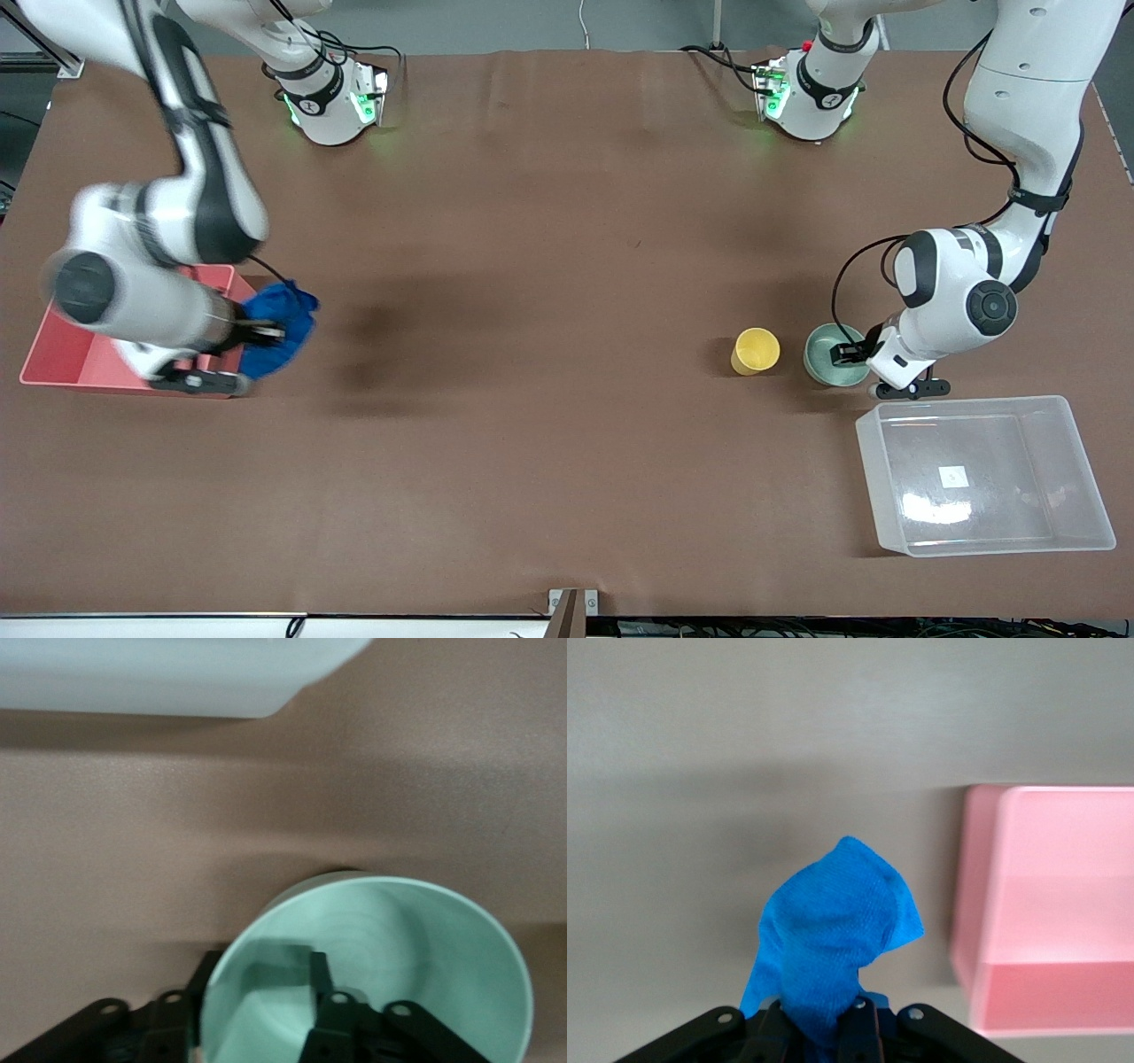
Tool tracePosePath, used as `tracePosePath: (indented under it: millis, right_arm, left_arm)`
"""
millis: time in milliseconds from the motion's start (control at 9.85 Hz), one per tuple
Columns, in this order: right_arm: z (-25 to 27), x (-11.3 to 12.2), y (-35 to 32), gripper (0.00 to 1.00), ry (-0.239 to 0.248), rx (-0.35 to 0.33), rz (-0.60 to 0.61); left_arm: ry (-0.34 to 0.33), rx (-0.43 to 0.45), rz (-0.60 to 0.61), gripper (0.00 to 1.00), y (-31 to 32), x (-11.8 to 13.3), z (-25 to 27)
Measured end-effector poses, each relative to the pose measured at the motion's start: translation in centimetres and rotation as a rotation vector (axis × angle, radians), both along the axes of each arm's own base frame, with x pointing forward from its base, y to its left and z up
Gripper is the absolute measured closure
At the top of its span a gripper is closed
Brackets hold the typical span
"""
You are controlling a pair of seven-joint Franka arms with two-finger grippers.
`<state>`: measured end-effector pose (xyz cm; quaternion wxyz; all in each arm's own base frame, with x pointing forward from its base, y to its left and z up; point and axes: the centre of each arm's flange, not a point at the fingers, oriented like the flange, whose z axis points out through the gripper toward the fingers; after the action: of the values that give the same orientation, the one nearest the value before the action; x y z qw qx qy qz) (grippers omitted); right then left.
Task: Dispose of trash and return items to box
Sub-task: 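Grasp the blue cloth with the right gripper while the left gripper grasps the bowl, then drop the cloth into the pink bin while the left gripper carries the bowl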
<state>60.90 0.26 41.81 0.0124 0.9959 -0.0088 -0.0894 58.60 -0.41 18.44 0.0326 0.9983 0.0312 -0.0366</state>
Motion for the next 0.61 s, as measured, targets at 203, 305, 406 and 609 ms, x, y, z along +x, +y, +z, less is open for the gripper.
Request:
tracePosePath:
  millis: [203, 305, 406, 609]
  right_arm:
    - [0.5, -1.0, -11.2, 0.89, -0.014, 0.016, 0.065]
    - [-1.0, -1.6, -16.2, 0.89, -0.046, 0.001, 0.097]
    - [-3.5, -2.6, -19.8, 0.89, -0.078, -0.019, 0.125]
    - [-9.6, -4.6, -22.6, 0.89, -0.109, -0.044, 0.159]
  left_arm:
    - [-0.007, 0.000, -0.001, 0.91, 0.0, 0.1, 0.4]
    - [-0.020, 0.000, -0.006, 0.96, -0.1, 0.3, 1.1]
    - [-0.042, 0.002, -0.013, 0.96, -0.2, 0.7, 2.4]
    - [-0.068, 0.004, -0.043, 0.96, -0.1, 2.0, 6.5]
